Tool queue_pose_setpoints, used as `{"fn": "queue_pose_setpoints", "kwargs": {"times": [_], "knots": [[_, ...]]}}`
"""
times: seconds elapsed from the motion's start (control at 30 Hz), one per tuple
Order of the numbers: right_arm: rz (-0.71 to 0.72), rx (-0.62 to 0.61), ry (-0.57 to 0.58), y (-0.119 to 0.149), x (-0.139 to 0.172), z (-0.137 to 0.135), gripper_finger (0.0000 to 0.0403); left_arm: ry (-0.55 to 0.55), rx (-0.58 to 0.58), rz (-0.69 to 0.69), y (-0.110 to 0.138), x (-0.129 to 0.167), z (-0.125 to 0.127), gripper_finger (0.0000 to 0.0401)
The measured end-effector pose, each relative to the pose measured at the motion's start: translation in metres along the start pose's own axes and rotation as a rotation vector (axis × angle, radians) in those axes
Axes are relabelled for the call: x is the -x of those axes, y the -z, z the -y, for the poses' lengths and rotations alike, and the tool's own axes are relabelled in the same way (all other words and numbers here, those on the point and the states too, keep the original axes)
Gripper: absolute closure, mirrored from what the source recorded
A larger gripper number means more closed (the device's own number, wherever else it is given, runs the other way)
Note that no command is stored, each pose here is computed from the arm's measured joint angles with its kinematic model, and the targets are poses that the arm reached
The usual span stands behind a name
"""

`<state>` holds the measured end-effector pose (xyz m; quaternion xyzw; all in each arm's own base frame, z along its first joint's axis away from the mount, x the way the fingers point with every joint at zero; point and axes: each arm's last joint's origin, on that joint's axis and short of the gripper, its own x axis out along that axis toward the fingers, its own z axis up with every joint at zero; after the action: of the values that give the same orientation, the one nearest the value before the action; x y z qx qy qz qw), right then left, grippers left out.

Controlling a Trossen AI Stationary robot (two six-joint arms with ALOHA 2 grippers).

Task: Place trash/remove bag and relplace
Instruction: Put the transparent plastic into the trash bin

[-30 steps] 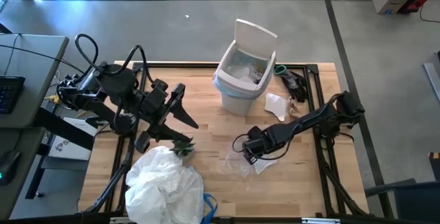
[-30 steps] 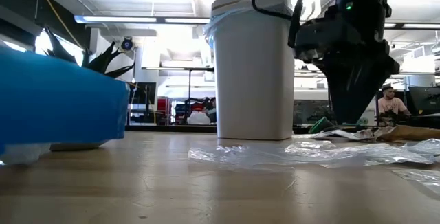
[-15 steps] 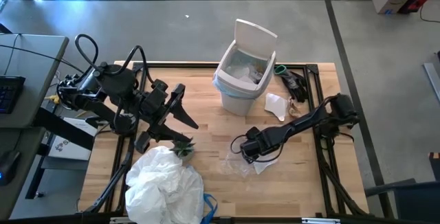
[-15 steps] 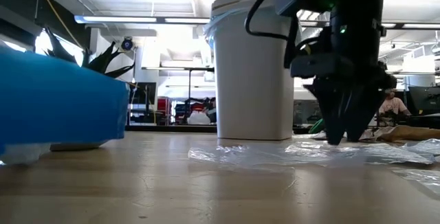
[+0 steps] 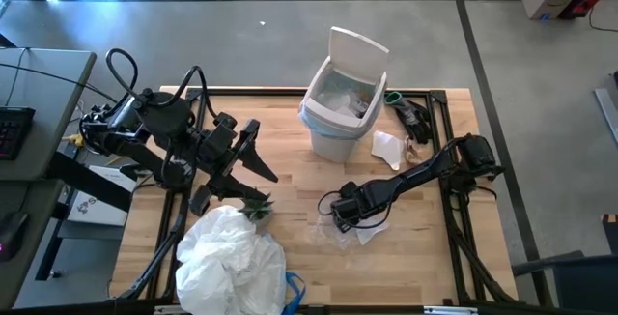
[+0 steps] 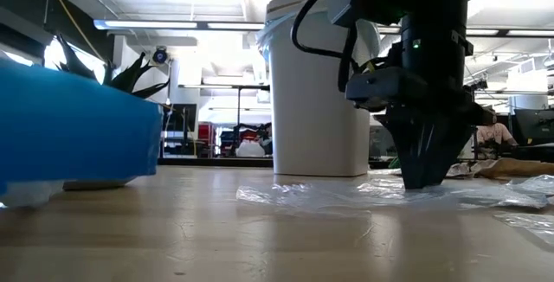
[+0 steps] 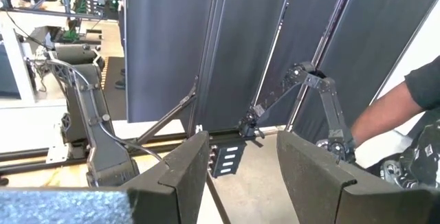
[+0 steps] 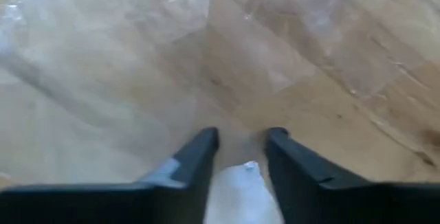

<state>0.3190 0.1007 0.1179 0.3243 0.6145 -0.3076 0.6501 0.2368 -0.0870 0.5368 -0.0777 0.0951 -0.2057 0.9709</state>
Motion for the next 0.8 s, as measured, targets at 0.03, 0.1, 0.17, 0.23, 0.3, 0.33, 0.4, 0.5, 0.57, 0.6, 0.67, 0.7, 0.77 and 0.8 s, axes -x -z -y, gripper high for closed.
{"fn": "queue_pose_setpoints", "kwargs": {"times": [0.03, 0.1, 0.17, 0.23, 0.3, 0.33, 0.4, 0.5, 0.57, 0.6, 0.67, 0.7, 0.77, 0.8], "knots": [[-0.001, 0.000, -0.005, 0.000, 0.000, 0.000, 0.0314, 0.000, 0.000, 0.000, 0.000, 0.000, 0.000, 0.0245], [-0.007, 0.002, -0.017, 0.000, 0.000, -0.001, 0.0367, -0.001, 0.000, 0.000, 0.000, 0.000, 0.000, 0.0245], [-0.009, 0.011, -0.031, 0.000, 0.000, -0.003, 0.0392, -0.010, 0.000, 0.002, 0.000, 0.000, 0.000, 0.0245], [-0.014, 0.011, -0.043, 0.000, 0.000, -0.004, 0.0394, -0.010, 0.001, 0.002, 0.000, 0.000, 0.000, 0.0245], [-0.031, 0.014, -0.032, 0.000, 0.003, -0.005, 0.0400, -0.010, 0.003, 0.002, 0.000, 0.000, 0.000, 0.0245], [-0.038, 0.025, -0.022, 0.000, 0.004, -0.006, 0.0401, -0.011, 0.003, 0.002, 0.000, 0.000, 0.000, 0.0245], [-0.057, 0.053, 0.000, -0.001, 0.012, -0.010, 0.0402, -0.012, 0.003, 0.003, 0.000, 0.000, 0.000, 0.0245], [-0.062, 0.102, 0.065, -0.003, 0.028, -0.015, 0.0403, -0.014, 0.003, 0.003, 0.000, 0.000, -0.001, 0.0245], [-0.034, 0.131, 0.090, -0.006, 0.042, -0.019, 0.0403, -0.019, 0.003, 0.004, 0.000, 0.000, -0.001, 0.0245], [-0.015, 0.144, 0.092, -0.008, 0.051, -0.022, 0.0403, -0.021, 0.003, 0.004, 0.000, 0.000, -0.001, 0.0245], [0.011, 0.173, 0.124, -0.010, 0.066, -0.025, 0.0403, -0.022, 0.003, 0.004, 0.000, 0.000, -0.001, 0.0245], [0.021, 0.187, 0.140, -0.012, 0.072, -0.026, 0.0403, -0.025, 0.003, 0.005, 0.000, 0.000, -0.001, 0.0245], [0.051, 0.201, 0.122, -0.016, 0.084, -0.031, 0.0403, -0.026, -0.002, 0.005, 0.000, 0.000, -0.001, 0.0245], [0.060, 0.207, 0.112, -0.018, 0.090, -0.033, 0.0403, -0.026, -0.004, 0.004, 0.000, 0.000, -0.001, 0.0245]]}}
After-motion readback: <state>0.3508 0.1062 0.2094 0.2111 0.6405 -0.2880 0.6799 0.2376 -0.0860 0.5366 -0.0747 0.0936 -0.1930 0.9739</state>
